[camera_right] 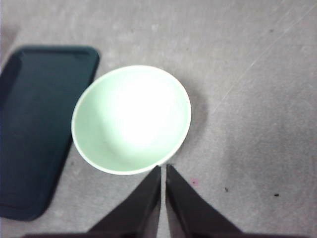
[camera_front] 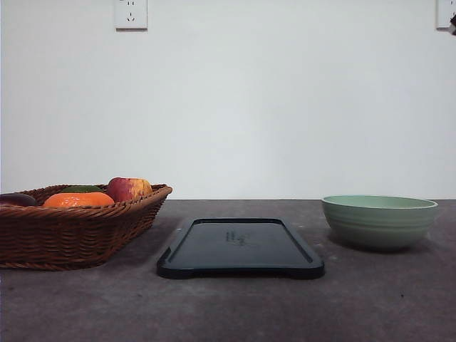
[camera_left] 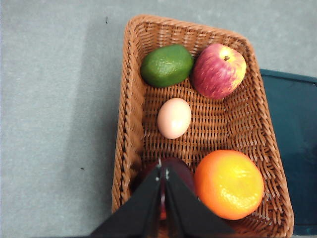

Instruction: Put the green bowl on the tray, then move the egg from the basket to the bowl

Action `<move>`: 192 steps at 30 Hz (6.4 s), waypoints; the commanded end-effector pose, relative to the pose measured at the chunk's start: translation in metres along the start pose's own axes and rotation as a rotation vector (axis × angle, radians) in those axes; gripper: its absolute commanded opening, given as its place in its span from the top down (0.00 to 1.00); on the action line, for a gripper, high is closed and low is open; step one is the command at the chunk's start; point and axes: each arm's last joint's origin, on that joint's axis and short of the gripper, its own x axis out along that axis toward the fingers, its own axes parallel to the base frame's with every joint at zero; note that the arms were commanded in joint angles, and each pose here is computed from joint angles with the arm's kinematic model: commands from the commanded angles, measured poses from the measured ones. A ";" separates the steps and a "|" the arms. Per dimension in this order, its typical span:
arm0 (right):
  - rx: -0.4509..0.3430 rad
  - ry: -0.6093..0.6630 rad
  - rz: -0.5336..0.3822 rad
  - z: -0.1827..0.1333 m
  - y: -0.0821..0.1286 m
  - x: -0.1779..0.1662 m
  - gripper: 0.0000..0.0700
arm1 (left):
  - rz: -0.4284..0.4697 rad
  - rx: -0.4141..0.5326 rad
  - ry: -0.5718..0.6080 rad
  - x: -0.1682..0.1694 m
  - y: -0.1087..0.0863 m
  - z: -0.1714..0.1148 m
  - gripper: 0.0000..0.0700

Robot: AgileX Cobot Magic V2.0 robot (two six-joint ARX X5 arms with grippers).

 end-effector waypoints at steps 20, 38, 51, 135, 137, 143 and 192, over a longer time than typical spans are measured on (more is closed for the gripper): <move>0.002 0.010 -0.001 0.022 0.003 -0.006 0.40 | -0.017 0.036 -0.019 -0.003 -0.002 0.007 0.48; 0.032 0.410 -0.033 0.112 -0.001 0.049 0.41 | -0.017 0.030 -0.019 -0.003 -0.002 0.007 0.48; 0.022 0.586 -0.037 0.100 -0.020 0.130 0.41 | -0.021 0.025 -0.018 -0.003 -0.002 0.007 0.48; -0.262 0.641 0.208 0.101 0.137 0.232 1.00 | -0.022 0.026 -0.024 -0.003 -0.002 0.007 0.50; -0.265 0.641 0.211 0.101 0.138 0.232 0.99 | -0.022 0.026 -0.024 -0.003 -0.002 0.007 0.50; -0.271 0.662 0.210 0.099 0.138 0.231 0.97 | -0.022 0.026 -0.023 -0.003 -0.002 0.007 0.50; -0.325 0.087 0.291 0.087 0.116 0.082 0.62 | -0.020 0.025 -0.010 -0.003 -0.002 0.006 0.50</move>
